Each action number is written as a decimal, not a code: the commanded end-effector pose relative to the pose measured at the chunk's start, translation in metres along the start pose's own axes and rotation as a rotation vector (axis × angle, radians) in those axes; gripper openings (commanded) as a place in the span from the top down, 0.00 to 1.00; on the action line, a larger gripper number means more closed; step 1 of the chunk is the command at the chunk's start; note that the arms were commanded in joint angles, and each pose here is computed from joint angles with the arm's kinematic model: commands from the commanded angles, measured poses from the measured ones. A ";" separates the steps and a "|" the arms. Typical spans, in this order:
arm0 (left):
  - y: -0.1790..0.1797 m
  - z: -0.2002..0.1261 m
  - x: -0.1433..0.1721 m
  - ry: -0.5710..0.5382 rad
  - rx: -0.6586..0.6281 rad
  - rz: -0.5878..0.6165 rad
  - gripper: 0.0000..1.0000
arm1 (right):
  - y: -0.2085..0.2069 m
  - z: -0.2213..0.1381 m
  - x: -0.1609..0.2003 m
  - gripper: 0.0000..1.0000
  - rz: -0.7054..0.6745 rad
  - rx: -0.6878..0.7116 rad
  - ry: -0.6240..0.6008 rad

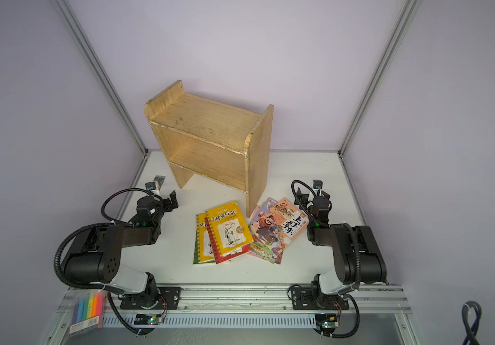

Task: Stacking books/files
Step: Move the bookshelf to the top-center of the table.

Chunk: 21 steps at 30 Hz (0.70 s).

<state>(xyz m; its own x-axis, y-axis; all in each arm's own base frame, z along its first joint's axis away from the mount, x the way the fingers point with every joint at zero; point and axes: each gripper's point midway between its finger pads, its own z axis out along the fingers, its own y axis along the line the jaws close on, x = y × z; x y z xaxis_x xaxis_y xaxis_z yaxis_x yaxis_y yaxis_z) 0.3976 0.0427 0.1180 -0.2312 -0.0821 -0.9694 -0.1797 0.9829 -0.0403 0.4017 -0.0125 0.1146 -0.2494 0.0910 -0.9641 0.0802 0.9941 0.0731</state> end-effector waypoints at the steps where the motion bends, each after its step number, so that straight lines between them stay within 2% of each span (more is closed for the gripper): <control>1: -0.002 0.001 -0.004 -0.013 0.010 -0.002 0.00 | 0.002 0.001 -0.007 0.01 -0.006 -0.007 -0.023; 3: -0.001 0.001 -0.004 -0.013 0.008 -0.002 0.00 | 0.008 0.003 -0.006 0.01 -0.021 -0.041 -0.011; 21: -0.001 0.001 -0.004 -0.013 0.007 -0.002 0.00 | 0.008 0.002 -0.006 0.01 -0.022 -0.044 -0.012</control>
<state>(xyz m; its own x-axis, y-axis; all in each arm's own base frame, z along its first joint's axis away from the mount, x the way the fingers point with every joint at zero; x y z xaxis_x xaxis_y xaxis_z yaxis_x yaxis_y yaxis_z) 0.3976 0.0429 0.1180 -0.2312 -0.0821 -0.9694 -0.1800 0.9828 -0.0403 0.4040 -0.0063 0.1164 -0.2518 0.0730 -0.9650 0.0418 0.9970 0.0645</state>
